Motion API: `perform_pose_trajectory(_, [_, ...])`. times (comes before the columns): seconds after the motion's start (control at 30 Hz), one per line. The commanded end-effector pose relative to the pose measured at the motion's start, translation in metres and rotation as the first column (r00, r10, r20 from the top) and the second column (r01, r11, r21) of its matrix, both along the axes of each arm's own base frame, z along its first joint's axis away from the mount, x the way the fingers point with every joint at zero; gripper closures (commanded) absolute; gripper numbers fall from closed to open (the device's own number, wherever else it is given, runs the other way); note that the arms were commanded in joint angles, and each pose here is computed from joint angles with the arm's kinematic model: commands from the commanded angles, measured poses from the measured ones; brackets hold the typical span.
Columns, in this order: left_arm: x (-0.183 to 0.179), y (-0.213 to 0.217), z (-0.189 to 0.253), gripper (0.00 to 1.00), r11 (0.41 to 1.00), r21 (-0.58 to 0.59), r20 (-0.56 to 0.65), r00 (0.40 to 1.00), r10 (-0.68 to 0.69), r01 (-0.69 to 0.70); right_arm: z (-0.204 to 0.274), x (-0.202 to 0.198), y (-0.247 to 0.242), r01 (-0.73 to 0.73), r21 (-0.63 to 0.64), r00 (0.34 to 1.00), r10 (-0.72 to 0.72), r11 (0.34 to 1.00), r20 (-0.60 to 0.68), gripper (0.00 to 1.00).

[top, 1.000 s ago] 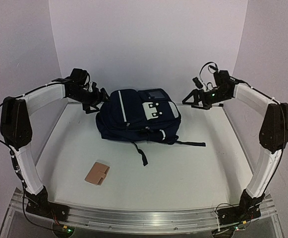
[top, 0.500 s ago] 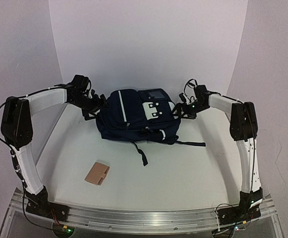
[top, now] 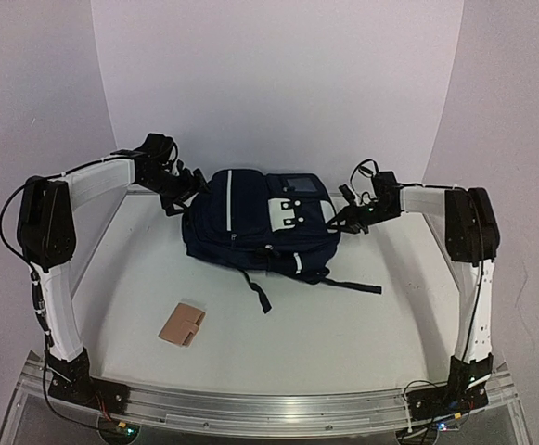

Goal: Pack the student bag
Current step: Adjust the student bag at the center of the board.

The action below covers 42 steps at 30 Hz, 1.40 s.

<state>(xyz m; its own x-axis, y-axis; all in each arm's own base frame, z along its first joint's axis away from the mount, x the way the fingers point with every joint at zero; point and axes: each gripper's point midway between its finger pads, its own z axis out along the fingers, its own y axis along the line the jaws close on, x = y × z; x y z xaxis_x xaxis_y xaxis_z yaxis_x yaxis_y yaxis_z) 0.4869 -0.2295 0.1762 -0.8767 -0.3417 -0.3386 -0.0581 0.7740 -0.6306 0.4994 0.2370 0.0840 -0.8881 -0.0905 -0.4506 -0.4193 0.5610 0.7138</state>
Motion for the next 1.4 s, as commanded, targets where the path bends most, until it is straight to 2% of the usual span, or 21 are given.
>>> perform_pose_trajectory(0.0, [-0.018, 0.002, 0.038, 0.10, 0.999, -0.020, 0.062, 0.997, -0.034, 0.036, 0.029, -0.089, -0.001, 0.002, 0.043, 0.979, 0.007, 0.999, -0.203, 1.00])
perform_pose_trajectory(0.1, [-0.046, -0.002, 0.034, 0.12, 0.996, -0.040, 0.045, 0.996, -0.073, 0.075, 0.034, -0.158, 0.007, -0.043, 0.040, 0.963, 0.052, 0.998, -0.264, 0.93])
perform_pose_trajectory(0.13, [-0.055, -0.003, 0.035, 0.13, 0.995, -0.046, 0.050, 0.995, -0.086, 0.088, 0.037, -0.184, 0.012, -0.079, 0.033, 0.962, 0.085, 0.996, -0.258, 0.86])
perform_pose_trajectory(0.2, [-0.074, -0.003, 0.032, 0.13, 0.994, -0.055, 0.046, 0.994, -0.096, 0.098, 0.049, -0.225, 0.021, -0.138, 0.020, 0.962, 0.139, 0.990, -0.236, 0.61])
perform_pose_trajectory(0.23, [-0.081, -0.002, 0.040, 0.14, 0.992, -0.072, 0.065, 0.993, -0.097, 0.102, 0.050, -0.241, 0.023, -0.149, 0.014, 0.957, 0.148, 0.989, -0.250, 0.45])
perform_pose_trajectory(0.27, [-0.088, -0.002, 0.040, 0.14, 0.991, -0.078, 0.064, 0.993, -0.101, 0.106, 0.059, -0.247, 0.021, -0.142, 0.008, 0.963, 0.140, 0.990, -0.230, 0.36])
perform_pose_trajectory(0.37, [-0.105, -0.011, 0.054, 0.14, 0.986, -0.064, 0.102, 0.983, -0.150, 0.157, 0.084, -0.245, 0.005, -0.099, -0.061, 0.986, 0.089, 0.993, -0.143, 0.21])
perform_pose_trajectory(0.5, [-0.122, -0.026, 0.065, 0.14, 0.981, 0.030, 0.111, 0.975, -0.194, 0.192, 0.109, -0.226, -0.018, -0.063, -0.164, 0.998, 0.061, 0.984, -0.018, 0.11])
perform_pose_trajectory(0.6, [-0.124, -0.028, 0.068, 0.14, 0.987, 0.057, 0.098, 0.983, -0.153, 0.148, 0.099, -0.202, -0.027, -0.054, -0.235, 0.998, 0.058, 0.970, 0.010, 0.09])
perform_pose_trajectory(0.7, [-0.128, -0.031, 0.069, 0.13, 0.987, 0.095, 0.078, 0.987, -0.138, 0.130, 0.096, -0.163, -0.040, -0.010, -0.232, 1.000, 0.010, 0.973, -0.001, 0.09])
perform_pose_trajectory(0.83, [-0.137, -0.037, 0.066, 0.12, 0.980, 0.152, 0.058, 0.989, -0.136, 0.126, 0.102, -0.112, -0.045, 0.008, -0.272, 0.997, 0.012, 0.962, 0.072, 0.08])
perform_pose_trajectory(1.07, [-0.151, -0.051, 0.040, 0.12, 0.975, 0.189, -0.037, 0.993, -0.114, 0.118, 0.063, -0.047, -0.044, 0.008, -0.331, 0.996, 0.021, 0.943, 0.082, 0.02])
perform_pose_trajectory(1.17, [-0.147, -0.065, 0.023, 0.12, 0.976, 0.170, -0.066, 0.990, -0.127, 0.136, 0.029, -0.046, -0.039, -0.037, -0.321, 0.999, 0.042, 0.946, 0.006, 0.02])
perform_pose_trajectory(1.23, [-0.140, -0.073, 0.012, 0.12, 0.973, 0.171, -0.075, 0.986, -0.146, 0.157, 0.008, -0.060, -0.039, -0.072, -0.310, 0.996, 0.054, 0.948, -0.066, 0.07])
perform_pose_trajectory(1.37, [-0.124, -0.097, -0.006, 0.16, 0.960, 0.167, -0.091, 0.973, -0.214, 0.227, -0.011, -0.115, -0.037, -0.146, -0.266, 0.978, 0.099, 0.953, -0.181, 0.23])
